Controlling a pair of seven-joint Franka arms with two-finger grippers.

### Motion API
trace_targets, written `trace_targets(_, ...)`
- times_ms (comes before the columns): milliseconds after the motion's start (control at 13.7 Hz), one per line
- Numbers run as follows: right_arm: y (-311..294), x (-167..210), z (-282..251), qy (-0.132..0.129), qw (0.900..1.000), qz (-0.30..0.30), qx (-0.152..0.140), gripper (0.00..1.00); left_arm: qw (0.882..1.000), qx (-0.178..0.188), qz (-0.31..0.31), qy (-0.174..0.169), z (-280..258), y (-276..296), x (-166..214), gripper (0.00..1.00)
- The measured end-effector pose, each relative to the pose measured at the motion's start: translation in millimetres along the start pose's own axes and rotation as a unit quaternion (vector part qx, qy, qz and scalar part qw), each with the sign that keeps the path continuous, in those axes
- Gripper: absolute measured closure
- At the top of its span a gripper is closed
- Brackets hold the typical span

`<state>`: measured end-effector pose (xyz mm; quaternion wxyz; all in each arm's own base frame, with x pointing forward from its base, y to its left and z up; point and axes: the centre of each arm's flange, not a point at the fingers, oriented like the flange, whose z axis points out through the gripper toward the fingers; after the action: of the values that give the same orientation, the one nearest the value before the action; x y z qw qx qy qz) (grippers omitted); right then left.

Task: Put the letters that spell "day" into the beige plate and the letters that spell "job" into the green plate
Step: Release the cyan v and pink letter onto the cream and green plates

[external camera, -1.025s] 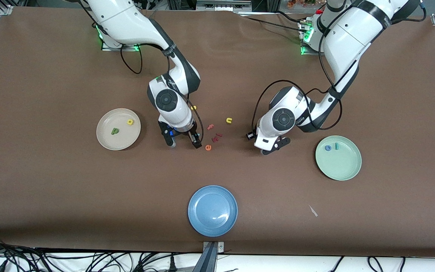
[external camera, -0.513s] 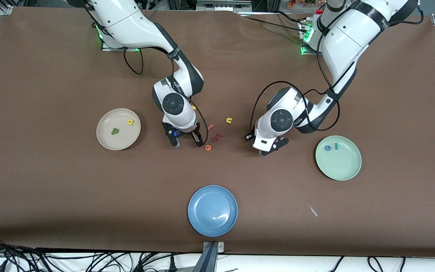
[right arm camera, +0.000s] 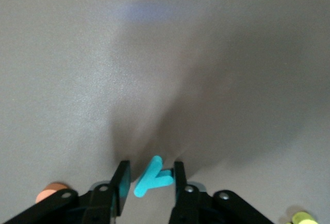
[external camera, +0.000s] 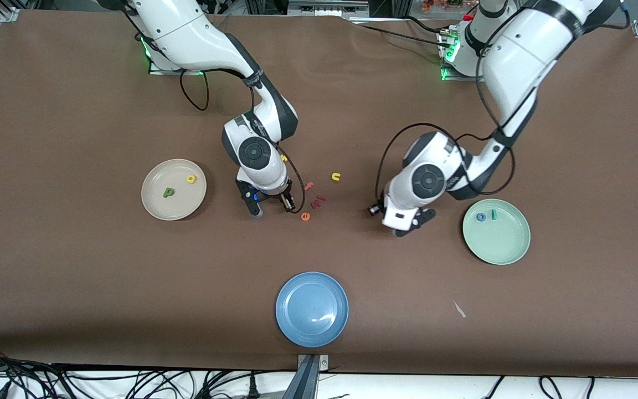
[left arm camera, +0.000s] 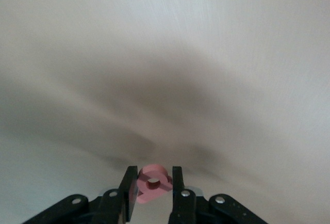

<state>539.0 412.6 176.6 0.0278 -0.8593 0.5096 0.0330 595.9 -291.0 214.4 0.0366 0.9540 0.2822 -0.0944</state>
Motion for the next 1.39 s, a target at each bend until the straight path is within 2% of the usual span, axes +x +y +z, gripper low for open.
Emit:
trace_targets(73,0.3,-1.3,0.1,0.001,1.000,-0.002,-0.001,0.61,1.000,0.002,0.000,0.007,-22.8,-13.3,18.8,0.72)
trace_targets(220,0.6,-3.4,-1.1,0.001,1.000,-0.003,-0.004,0.75,1.000,0.014,0.003,0.010,-59.2,-55.3,62.7,0.72)
trace_targets(439,-2.2,8.3,-10.9,0.010,1.000,-0.004,-0.018,0.75,0.999,0.029,0.018,-0.010,-73.5,-136.5,131.7,0.72)
trace_targets(659,-11.0,40.2,-59.1,0.023,0.998,-0.036,-0.039,0.75,0.998,0.036,0.041,-0.030,-70.1,-199.5,169.9,0.72)
trace_targets(879,-5.1,84.3,-109.5,0.031,0.994,-0.076,-0.070,0.75,0.996,0.065,0.055,-0.016,-64.6,-232.2,190.6,0.72)
trace_targets(1098,16.4,147.0,-139.2,0.030,0.987,-0.115,-0.107,0.75,0.996,0.070,0.058,-0.008,-46.0,-245.5,203.7,0.72)
trace_targets(1391,90.3,232.1,-120.7,-0.006,0.976,-0.155,-0.150,0.75,0.997,0.057,0.057,0.005,-34.6,-250.5,219.6,0.72)
